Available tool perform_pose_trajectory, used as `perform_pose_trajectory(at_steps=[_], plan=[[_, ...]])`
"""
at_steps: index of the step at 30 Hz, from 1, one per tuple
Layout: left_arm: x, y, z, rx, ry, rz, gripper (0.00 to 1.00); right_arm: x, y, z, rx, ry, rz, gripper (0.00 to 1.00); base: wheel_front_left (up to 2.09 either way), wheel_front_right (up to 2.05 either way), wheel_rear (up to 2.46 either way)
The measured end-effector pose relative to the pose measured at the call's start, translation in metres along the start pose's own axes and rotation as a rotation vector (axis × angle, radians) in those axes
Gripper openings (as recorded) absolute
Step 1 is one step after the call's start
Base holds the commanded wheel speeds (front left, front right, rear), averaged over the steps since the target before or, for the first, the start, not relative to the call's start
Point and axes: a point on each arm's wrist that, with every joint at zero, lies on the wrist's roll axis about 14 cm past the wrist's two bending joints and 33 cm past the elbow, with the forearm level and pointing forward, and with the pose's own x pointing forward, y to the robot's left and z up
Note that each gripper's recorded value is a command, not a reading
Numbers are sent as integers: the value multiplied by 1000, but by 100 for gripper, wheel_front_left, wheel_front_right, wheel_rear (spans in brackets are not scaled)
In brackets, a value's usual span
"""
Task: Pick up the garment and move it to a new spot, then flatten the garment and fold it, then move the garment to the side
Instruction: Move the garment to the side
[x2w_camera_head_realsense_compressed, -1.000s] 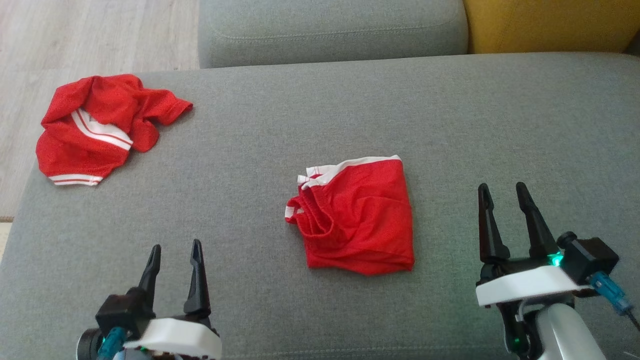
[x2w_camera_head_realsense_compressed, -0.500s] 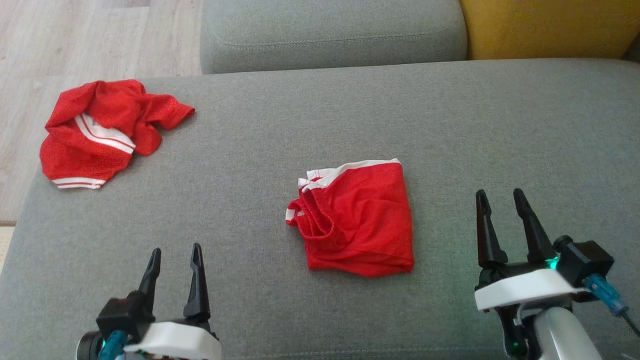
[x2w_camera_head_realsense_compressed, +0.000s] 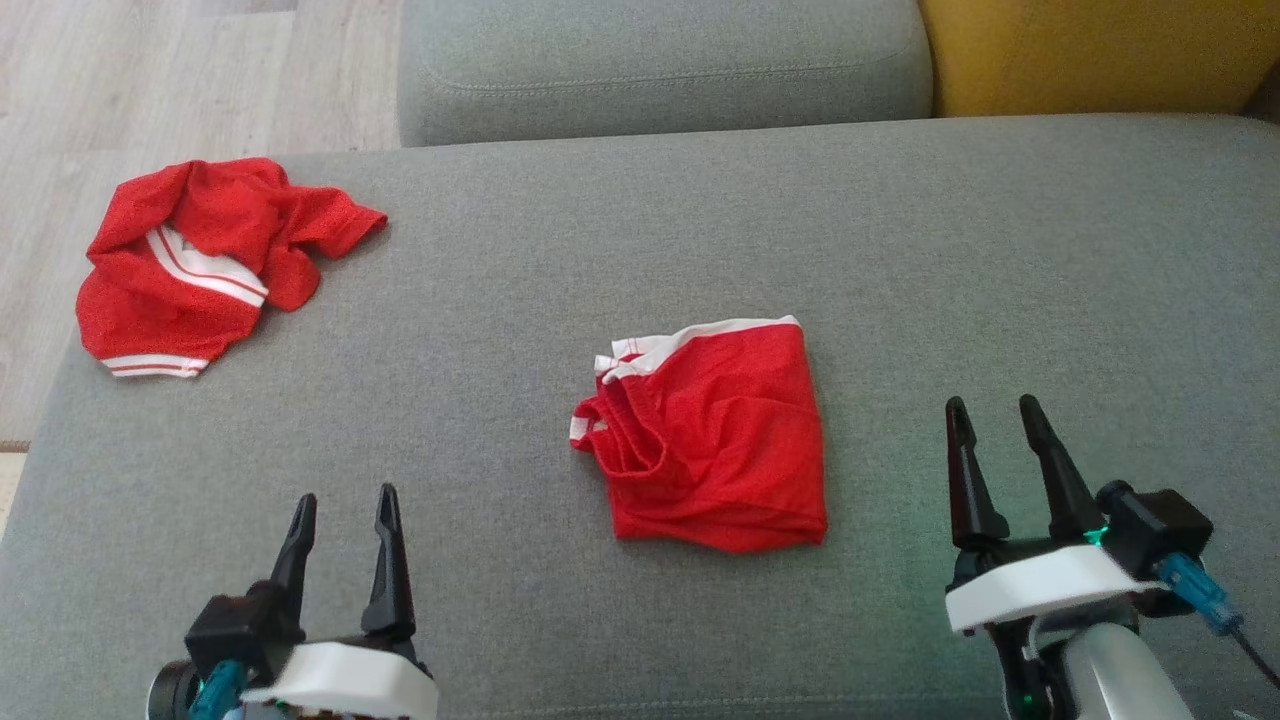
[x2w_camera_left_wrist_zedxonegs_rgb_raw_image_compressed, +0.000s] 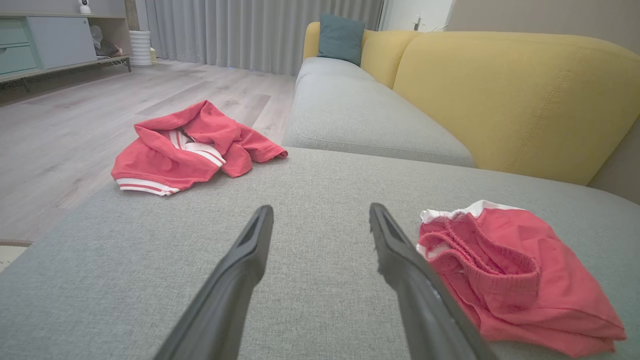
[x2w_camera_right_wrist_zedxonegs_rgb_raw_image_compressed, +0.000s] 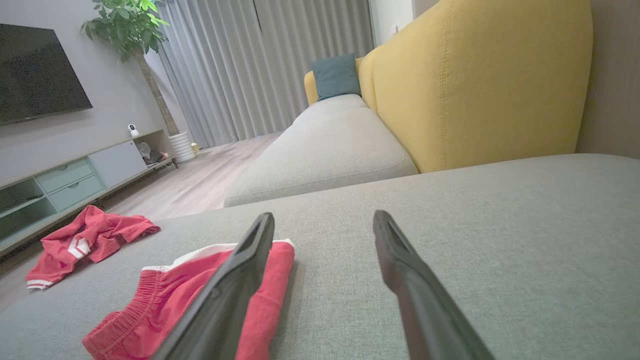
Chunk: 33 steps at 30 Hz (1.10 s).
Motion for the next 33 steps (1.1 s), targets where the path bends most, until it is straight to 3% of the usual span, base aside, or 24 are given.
perform_pose_trajectory(at_steps=[4,13,20,33], plan=[[0,-1,-1,3,4,-4,100,2,3,-11,0,56,10,100,0,0,0],[0,2,-7,-10,19,11,100,34,27,-45,-26,427,107,100,0,0,0],[3,11,-5,-14,15,37,100,38,33,-78,-18,672,150,100,0,0,0],[7,27,-14,-11,44,93,100,58,35,-121,-26,881,158,100,0,0,0]])
